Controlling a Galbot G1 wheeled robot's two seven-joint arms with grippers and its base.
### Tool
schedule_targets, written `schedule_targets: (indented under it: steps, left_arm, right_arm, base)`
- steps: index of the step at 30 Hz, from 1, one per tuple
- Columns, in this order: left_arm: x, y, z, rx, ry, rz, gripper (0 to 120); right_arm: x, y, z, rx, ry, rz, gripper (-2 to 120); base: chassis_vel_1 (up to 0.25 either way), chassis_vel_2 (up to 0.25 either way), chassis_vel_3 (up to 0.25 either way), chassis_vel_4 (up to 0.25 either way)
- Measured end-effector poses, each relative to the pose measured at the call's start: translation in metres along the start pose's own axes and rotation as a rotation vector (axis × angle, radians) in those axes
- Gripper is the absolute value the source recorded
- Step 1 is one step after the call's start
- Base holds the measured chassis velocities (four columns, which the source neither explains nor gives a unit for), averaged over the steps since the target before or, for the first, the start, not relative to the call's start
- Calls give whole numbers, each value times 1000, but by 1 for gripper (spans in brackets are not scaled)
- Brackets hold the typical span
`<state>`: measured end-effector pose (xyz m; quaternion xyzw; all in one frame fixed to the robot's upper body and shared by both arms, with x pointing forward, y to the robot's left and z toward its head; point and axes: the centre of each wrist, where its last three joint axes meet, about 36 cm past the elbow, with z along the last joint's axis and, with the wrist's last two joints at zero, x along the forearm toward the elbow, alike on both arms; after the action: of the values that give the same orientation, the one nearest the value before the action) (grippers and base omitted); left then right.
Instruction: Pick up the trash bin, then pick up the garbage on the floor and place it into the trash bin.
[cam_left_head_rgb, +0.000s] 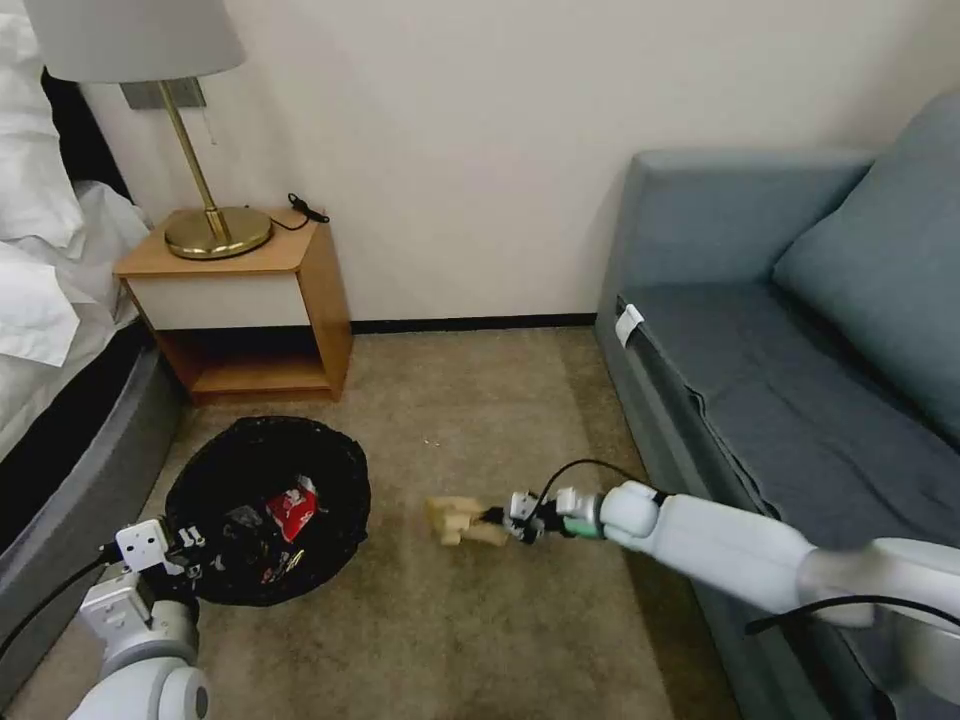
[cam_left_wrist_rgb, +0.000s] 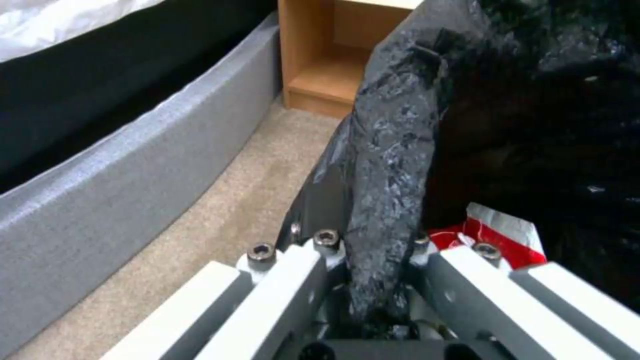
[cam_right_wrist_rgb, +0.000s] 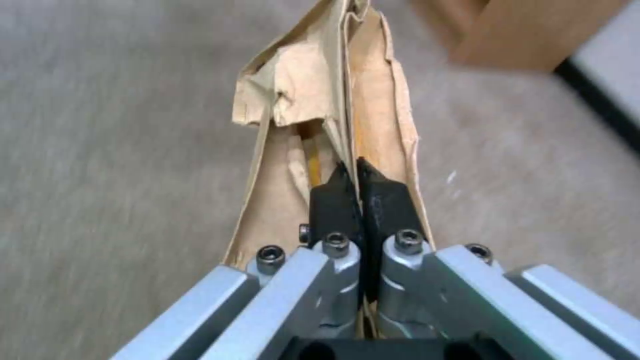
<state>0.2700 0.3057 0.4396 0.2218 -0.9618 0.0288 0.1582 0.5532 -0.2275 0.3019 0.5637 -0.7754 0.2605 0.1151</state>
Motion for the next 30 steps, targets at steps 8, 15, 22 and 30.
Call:
schedule_targets:
  steps: [8,15,22,30]
  left_arm:
    - [-3,-1,4,-6,13,0,1]
    - [-3,-3,6,-7,18,5,1]
    - [-3,-5,7,-9,23,9,1]
    - [-3,-7,9,-11,34,17,1]
  right_arm:
    - [15,-29,-32,14,-103,83,0]
    - [9,-19,-92,-50,-274,122,0]
    - [-1,1,-136,-115,-373,107,0]
    - [-23,53,-183,-225,-422,10,0]
  base:
    - [0,0,0,0]
    - [0,0,0,0]
    - [0,0,0,0]
    - [0,0,0,0]
